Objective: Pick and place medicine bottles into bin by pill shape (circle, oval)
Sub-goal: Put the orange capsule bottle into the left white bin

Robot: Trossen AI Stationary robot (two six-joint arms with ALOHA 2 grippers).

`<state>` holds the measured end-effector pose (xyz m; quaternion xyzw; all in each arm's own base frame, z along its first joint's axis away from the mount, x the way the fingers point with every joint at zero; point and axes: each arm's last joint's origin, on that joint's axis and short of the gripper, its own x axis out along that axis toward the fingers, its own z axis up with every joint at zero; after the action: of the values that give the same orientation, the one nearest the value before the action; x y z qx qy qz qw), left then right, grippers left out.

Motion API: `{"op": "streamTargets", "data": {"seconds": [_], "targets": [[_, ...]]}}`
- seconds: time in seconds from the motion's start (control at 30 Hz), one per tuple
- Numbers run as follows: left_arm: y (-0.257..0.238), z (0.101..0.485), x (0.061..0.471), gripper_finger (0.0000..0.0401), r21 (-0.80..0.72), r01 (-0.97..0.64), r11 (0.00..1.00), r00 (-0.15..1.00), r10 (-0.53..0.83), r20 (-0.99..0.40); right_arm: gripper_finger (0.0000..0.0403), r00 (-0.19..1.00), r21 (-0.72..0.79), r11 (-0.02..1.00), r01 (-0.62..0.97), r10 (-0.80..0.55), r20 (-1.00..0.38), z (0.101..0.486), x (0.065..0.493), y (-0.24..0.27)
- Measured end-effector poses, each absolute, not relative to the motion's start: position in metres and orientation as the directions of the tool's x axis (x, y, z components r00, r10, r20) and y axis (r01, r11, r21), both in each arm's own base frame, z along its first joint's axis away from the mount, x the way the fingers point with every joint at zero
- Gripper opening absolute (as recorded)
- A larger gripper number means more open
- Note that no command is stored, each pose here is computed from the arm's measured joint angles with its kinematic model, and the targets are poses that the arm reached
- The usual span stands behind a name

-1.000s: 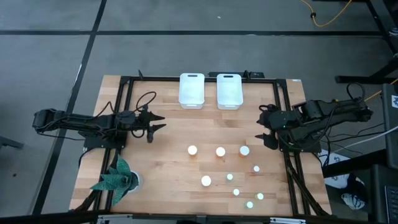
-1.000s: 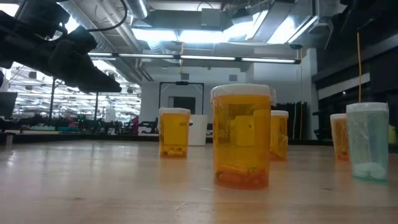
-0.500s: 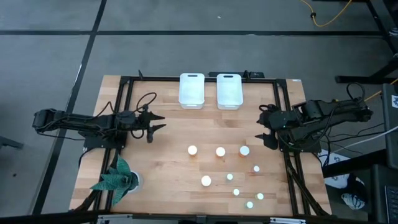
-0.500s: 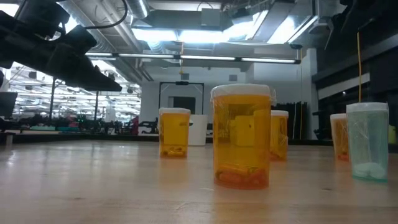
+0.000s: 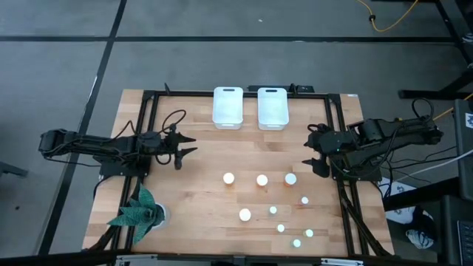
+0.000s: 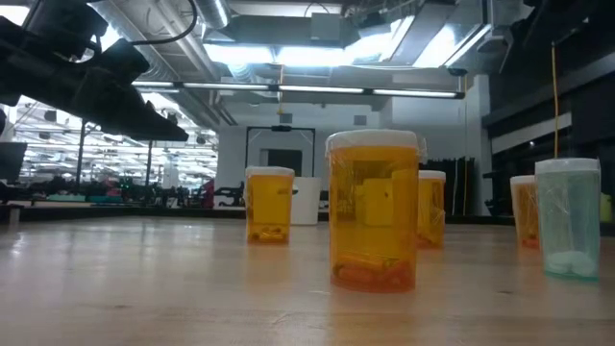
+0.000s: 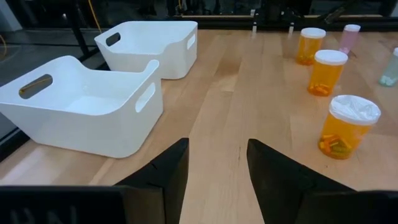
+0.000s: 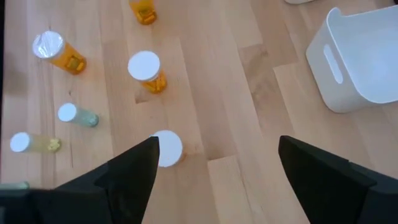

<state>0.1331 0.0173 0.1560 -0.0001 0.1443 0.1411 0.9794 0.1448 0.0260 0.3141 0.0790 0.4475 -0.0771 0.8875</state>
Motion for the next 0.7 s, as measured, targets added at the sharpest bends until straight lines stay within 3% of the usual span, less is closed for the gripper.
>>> {"op": "streamTargets", "data": {"seconds": [0.53,0.7], "targets": [[0.0172,0.1561,0.1331,0.0155,0.033,-0.279,0.960,0.919,0.276,-0.282,0.0330,0.586,0.085,0.970,0.227,-0.066,-0.807,0.3140,0.1447,0.0260],[0.0172,0.1559,0.1331,0.0155,-0.036,-0.298,0.954,0.919,0.276,-0.282,0.0330,0.586,0.085,0.970,0.227,-0.066,-0.807,0.3140,0.1447,0.0260]]}}
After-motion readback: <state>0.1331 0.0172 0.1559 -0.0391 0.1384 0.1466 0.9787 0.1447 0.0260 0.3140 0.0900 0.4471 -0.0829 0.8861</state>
